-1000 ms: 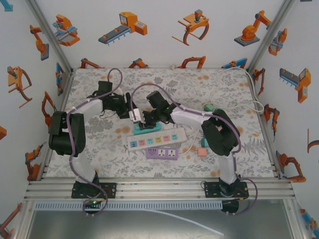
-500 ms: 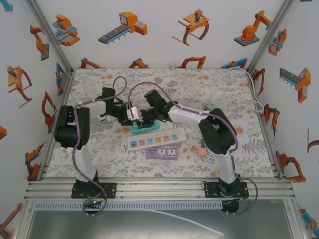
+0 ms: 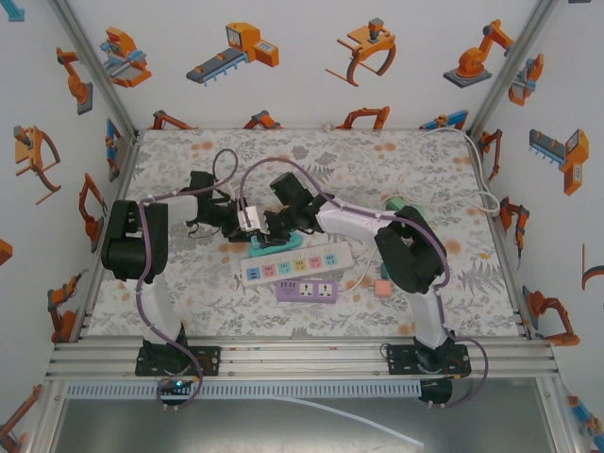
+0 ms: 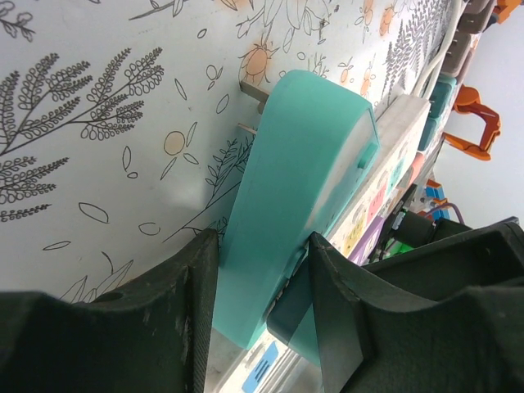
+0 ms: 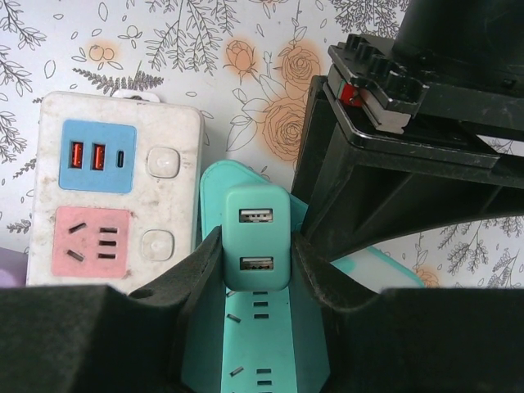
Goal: Pull the plug off the socket
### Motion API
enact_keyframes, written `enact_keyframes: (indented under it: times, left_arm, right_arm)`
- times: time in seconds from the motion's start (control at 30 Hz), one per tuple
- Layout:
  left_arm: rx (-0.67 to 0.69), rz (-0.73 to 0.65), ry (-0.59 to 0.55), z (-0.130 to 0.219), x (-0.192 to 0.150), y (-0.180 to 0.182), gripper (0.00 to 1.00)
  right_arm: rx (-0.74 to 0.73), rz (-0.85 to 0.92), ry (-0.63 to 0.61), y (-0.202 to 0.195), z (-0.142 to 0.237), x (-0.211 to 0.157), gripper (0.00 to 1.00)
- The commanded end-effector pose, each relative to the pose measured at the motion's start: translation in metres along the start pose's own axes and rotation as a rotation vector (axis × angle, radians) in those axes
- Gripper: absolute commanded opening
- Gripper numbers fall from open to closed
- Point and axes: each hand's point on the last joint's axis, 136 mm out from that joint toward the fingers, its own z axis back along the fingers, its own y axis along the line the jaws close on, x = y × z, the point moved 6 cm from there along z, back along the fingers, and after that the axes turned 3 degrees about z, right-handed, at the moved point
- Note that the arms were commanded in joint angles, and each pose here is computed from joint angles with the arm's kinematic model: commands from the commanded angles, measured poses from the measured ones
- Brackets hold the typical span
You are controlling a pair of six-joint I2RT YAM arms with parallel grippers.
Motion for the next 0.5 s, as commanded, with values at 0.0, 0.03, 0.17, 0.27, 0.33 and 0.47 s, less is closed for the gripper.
enact_keyframes:
  times: [0.0, 0.03, 0.17, 0.27, 0.33, 0.47]
  left_arm:
    - [0.212, 0.060, 0.067, -0.011, -0.029, 0.045, 0.44]
    - [0.218, 0.058, 0.059, -0.010, -0.028, 0.045, 0.44]
    - [0.225, 0.064, 0.059, -0.010, -0.028, 0.046, 0.44]
    - [0.232, 0.068, 0.057, -0.011, -0.028, 0.047, 0.44]
    - [0.236, 0.066, 0.054, -0.011, -0.027, 0.047, 0.44]
    - [0.238, 0.069, 0.059, -0.012, -0.028, 0.047, 0.44]
  right_arm:
    - [-0.136, 0.082, -0.124, -0.023, 0.038, 0.046, 0.08]
    - [-0.136, 0.071, -0.125, -0.021, 0.039, 0.045, 0.08]
    - [-0.136, 0.007, -0.132, -0.018, 0.040, 0.041, 0.08]
    - [-0.173, -0.059, -0.204, -0.025, 0.048, 0.044, 0.06]
    - [-0.195, -0.087, -0.232, -0.028, 0.050, 0.043, 0.04]
    - [-0.117, -0.015, -0.175, -0.016, 0.043, 0.035, 0.03]
